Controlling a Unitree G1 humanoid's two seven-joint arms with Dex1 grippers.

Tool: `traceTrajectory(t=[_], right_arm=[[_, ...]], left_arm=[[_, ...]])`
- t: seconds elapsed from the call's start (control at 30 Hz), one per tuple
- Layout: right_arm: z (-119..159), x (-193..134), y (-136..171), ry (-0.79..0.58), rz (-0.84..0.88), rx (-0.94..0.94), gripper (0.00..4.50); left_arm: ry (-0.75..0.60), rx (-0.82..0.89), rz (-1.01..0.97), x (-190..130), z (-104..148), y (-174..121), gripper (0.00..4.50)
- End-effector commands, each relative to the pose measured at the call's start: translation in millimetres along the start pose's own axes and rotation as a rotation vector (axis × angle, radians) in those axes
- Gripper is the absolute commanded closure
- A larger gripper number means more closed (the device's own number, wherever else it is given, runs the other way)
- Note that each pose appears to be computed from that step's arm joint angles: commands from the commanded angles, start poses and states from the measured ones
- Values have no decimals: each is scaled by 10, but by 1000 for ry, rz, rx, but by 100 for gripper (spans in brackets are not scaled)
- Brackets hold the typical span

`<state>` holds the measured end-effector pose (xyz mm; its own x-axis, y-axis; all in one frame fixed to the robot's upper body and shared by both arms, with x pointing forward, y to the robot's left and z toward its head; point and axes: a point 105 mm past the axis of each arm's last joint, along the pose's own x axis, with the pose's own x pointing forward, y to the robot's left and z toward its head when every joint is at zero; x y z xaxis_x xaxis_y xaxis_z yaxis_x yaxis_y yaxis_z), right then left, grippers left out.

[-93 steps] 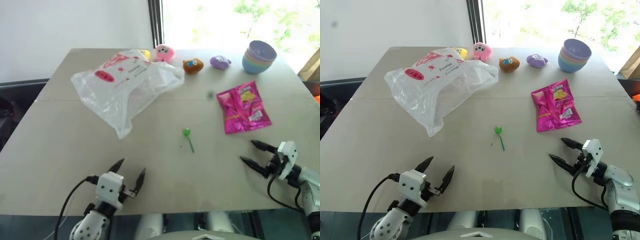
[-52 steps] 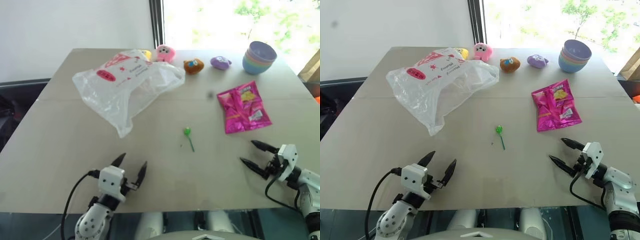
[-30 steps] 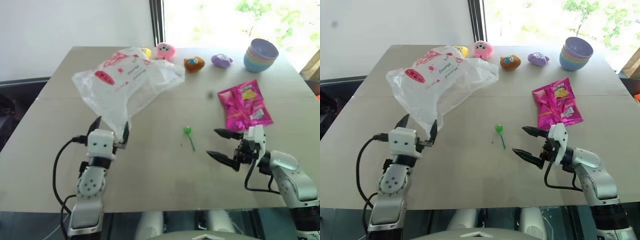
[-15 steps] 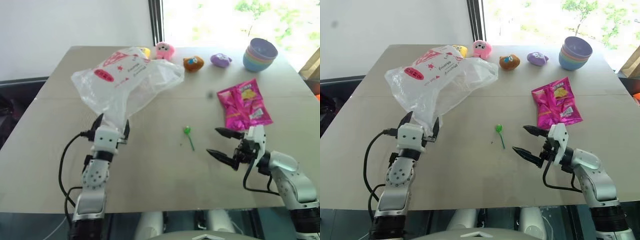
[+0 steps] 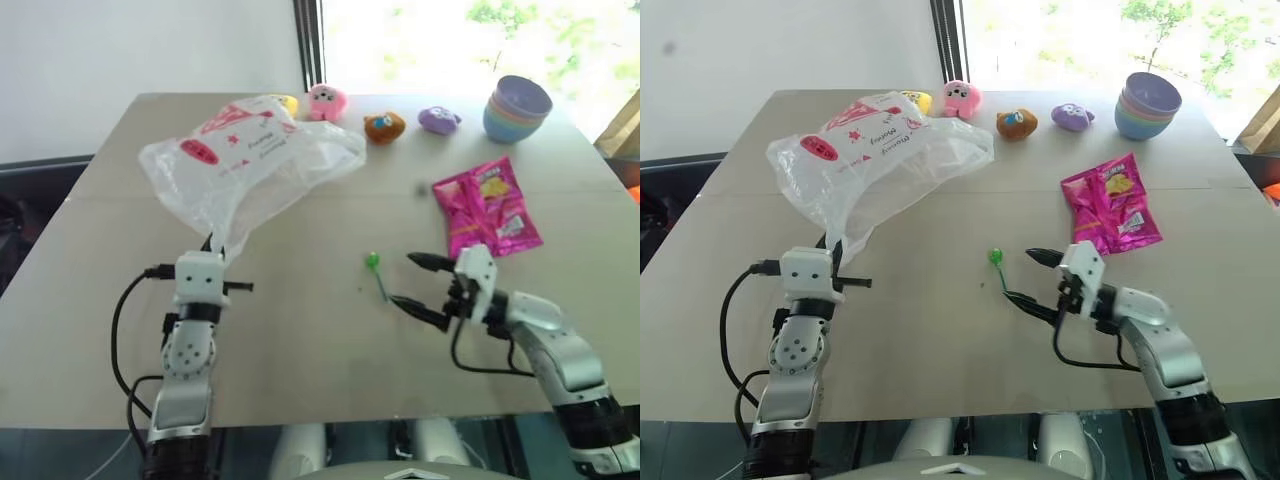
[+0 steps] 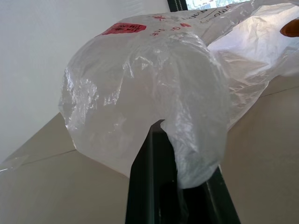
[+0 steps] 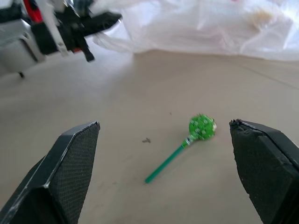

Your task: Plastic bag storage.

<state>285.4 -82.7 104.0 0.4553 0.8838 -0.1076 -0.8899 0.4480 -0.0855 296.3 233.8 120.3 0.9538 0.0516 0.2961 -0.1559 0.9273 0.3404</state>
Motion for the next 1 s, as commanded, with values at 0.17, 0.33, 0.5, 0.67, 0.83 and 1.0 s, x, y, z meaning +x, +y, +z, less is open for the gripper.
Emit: traceTrajectory(t=[0.17, 0.33, 0.5, 0.67, 0.83, 1.0], right_arm=[[-208, 312, -7, 290, -94, 71, 0], [-343, 256, -20, 428, -125, -12, 81], [-365, 195, -85, 463, -165, -30, 302], [-336, 173, -160, 467, -191, -79, 447], [-148, 254, -254, 372, -234, -29, 447], [35, 349, -316, 307, -240, -35, 447]], left_arm=[[-58, -41, 68, -48, 197, 104, 445], [-61, -55, 90, -66, 253, 116, 450], [-48, -109, 114, -75, 259, 125, 450], [-57, -163, 101, -36, 310, 81, 450], [-100, -286, 30, 44, 471, -84, 450], [-134, -408, -138, 6, 641, -372, 450]])
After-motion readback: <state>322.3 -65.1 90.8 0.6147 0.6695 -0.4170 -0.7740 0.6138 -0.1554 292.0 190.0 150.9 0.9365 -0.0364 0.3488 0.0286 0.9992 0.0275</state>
